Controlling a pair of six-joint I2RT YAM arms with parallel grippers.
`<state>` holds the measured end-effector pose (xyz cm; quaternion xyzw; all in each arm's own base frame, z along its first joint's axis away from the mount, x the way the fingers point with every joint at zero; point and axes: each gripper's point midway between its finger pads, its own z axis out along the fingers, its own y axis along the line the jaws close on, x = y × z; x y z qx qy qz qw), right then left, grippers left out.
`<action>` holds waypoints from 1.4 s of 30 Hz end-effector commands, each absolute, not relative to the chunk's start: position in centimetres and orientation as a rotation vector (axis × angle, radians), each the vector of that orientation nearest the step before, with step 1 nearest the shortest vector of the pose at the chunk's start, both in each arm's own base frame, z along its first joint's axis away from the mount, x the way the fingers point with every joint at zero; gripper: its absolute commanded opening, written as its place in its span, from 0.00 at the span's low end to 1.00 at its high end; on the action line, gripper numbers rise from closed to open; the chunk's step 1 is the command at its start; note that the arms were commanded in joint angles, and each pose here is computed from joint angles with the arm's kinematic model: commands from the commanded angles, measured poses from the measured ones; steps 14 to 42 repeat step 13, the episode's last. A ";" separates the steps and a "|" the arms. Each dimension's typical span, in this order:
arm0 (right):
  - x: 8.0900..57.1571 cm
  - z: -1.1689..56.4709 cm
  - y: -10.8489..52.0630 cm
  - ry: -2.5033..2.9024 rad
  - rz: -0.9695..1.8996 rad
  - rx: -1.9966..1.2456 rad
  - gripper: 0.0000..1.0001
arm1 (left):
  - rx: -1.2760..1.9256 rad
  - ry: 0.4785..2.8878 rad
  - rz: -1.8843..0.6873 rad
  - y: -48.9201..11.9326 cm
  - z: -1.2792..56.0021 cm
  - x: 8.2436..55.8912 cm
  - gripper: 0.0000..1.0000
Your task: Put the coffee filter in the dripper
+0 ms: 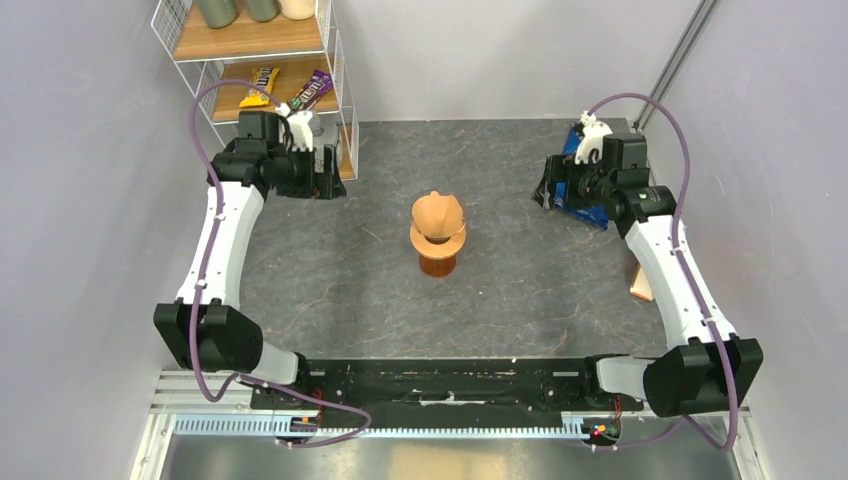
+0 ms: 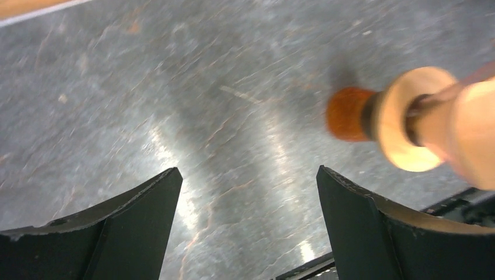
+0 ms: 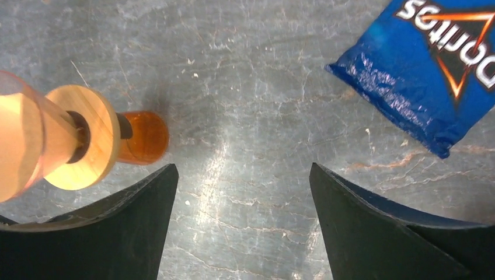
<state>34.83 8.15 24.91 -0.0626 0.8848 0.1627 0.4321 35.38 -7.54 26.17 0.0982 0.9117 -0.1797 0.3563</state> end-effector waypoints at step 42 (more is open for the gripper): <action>35.8 21.5 8.2 2.209 0.377 -0.239 0.97 | 0.246 2.381 -0.063 -3.6 20.2 37.0 0.95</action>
